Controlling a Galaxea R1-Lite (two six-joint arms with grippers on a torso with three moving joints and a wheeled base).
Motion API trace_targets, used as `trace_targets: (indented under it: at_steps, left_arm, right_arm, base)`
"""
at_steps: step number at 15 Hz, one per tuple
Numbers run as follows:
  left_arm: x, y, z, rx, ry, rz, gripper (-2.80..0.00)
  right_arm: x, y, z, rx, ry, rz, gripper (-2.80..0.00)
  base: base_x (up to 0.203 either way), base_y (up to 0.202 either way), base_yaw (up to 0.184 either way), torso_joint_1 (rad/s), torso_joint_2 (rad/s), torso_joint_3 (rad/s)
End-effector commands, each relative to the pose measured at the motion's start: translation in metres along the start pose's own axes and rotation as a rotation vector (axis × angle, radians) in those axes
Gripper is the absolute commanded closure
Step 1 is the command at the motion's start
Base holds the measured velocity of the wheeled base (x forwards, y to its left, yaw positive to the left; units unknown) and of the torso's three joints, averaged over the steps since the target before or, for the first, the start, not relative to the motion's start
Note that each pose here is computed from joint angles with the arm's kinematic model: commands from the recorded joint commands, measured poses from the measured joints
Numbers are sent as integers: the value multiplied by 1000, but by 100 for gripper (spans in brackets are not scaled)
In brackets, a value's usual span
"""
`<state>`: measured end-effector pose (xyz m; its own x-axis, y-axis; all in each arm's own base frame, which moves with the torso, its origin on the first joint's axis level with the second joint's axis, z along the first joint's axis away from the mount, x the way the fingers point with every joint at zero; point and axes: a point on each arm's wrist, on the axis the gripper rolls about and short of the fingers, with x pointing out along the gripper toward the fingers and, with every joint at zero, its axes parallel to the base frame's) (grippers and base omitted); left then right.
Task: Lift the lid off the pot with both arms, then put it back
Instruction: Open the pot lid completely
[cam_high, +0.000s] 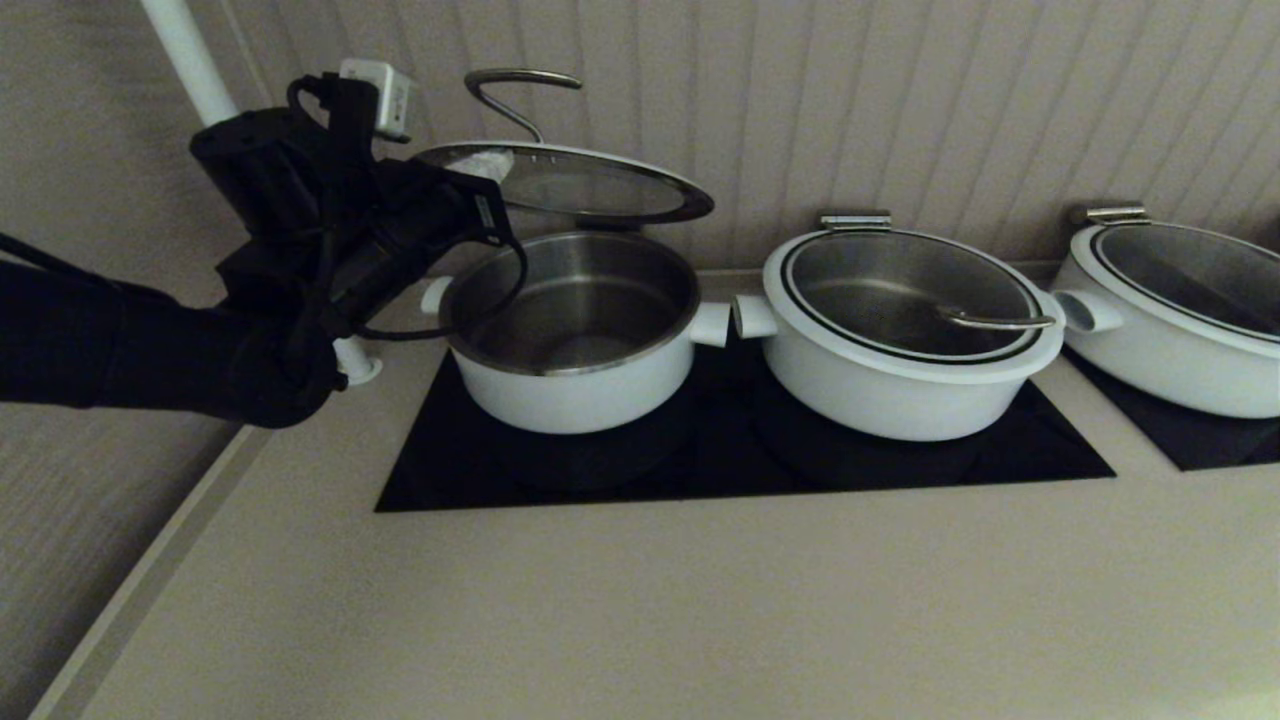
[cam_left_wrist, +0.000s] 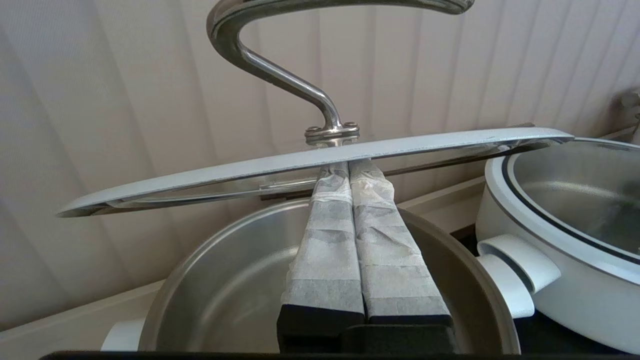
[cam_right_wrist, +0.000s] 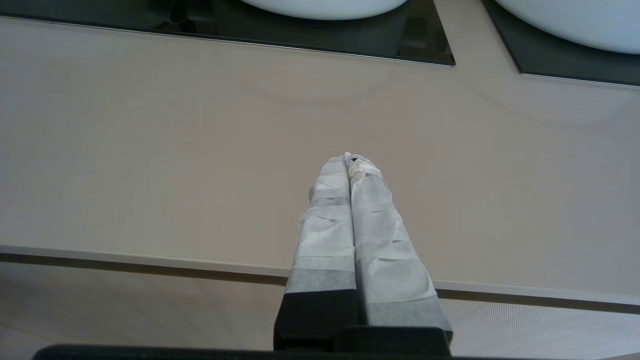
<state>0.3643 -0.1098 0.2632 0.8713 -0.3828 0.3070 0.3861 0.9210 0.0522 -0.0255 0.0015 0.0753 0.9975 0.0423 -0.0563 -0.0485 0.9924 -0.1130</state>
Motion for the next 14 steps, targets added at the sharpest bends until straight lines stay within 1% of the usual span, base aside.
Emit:
trace_targets:
  at_steps: [1,9,14]
  left_arm:
    - [3,0,0,1,-11,0,0]
    - [14,1,5,6,-47,-3,0]
    - [25,2,12,11,-97,-3,0]
  right_arm:
    - [0,0,0,0,2,1,0]
    - [0,0,0,0,1,1,0]
    - [0,0,0,0,2,1,0]
  base:
    - [0,0,0,0,0,0]
    - [0,0,0,0,0,0]
    - [0,0,0,0,0,0]
